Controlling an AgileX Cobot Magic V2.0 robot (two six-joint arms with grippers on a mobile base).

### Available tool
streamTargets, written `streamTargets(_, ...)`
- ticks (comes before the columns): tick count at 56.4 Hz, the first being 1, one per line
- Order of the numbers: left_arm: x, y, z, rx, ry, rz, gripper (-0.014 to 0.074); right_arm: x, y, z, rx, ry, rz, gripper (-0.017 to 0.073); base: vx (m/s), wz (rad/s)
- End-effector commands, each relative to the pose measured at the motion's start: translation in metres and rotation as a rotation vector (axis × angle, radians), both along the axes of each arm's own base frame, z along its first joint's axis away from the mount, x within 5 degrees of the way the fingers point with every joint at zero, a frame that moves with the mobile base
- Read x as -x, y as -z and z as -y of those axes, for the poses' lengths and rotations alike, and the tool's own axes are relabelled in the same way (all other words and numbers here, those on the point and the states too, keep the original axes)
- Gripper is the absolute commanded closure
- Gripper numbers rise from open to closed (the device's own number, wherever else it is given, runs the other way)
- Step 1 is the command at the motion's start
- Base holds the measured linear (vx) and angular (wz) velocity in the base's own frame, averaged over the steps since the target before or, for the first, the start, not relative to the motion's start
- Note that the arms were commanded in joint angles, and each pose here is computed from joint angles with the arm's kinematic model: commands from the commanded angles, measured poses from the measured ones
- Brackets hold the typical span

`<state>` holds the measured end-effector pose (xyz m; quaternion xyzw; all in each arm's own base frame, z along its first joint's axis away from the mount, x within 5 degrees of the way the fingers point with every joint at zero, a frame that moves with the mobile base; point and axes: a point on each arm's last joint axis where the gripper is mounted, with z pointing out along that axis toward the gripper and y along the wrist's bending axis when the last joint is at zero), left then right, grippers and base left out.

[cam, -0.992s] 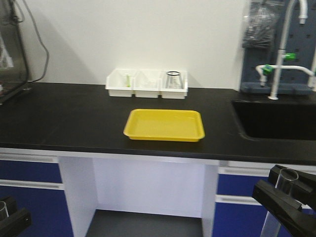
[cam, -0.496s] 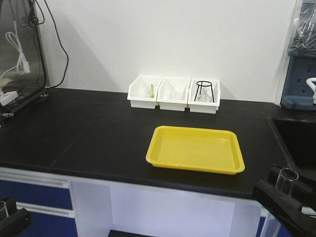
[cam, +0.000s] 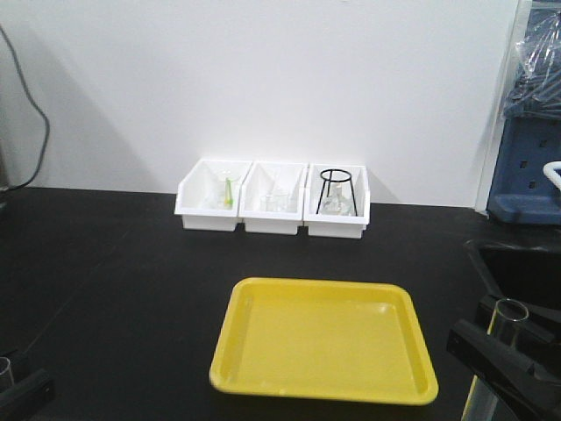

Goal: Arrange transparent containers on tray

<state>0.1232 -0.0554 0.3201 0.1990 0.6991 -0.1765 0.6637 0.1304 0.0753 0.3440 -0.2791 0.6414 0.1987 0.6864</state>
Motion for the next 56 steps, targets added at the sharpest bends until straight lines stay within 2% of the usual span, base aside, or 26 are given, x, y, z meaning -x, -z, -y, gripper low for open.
streamTargets(1,-0.0002,-0.0104,0.0001,0.043,-0.004,0.016,0.0594,0.0022,-0.0118,-0.0005,-0.032,-0.014,0.031,0.0571,0.43,-0.2)
streamTargets(32,-0.0004,-0.0104,-0.0002,0.043,-0.007,0.016,0.0594,0.0022,-0.0118,-0.0005,-0.031,-0.014,0.032,0.0571,0.37,-0.18)
streamTargets(56,-0.0006,-0.0102,-0.0002,0.042,-0.007,0.015,0.0594,0.0022,-0.0118,-0.0005,-0.032,-0.014,0.031,0.0571,0.17,-0.07)
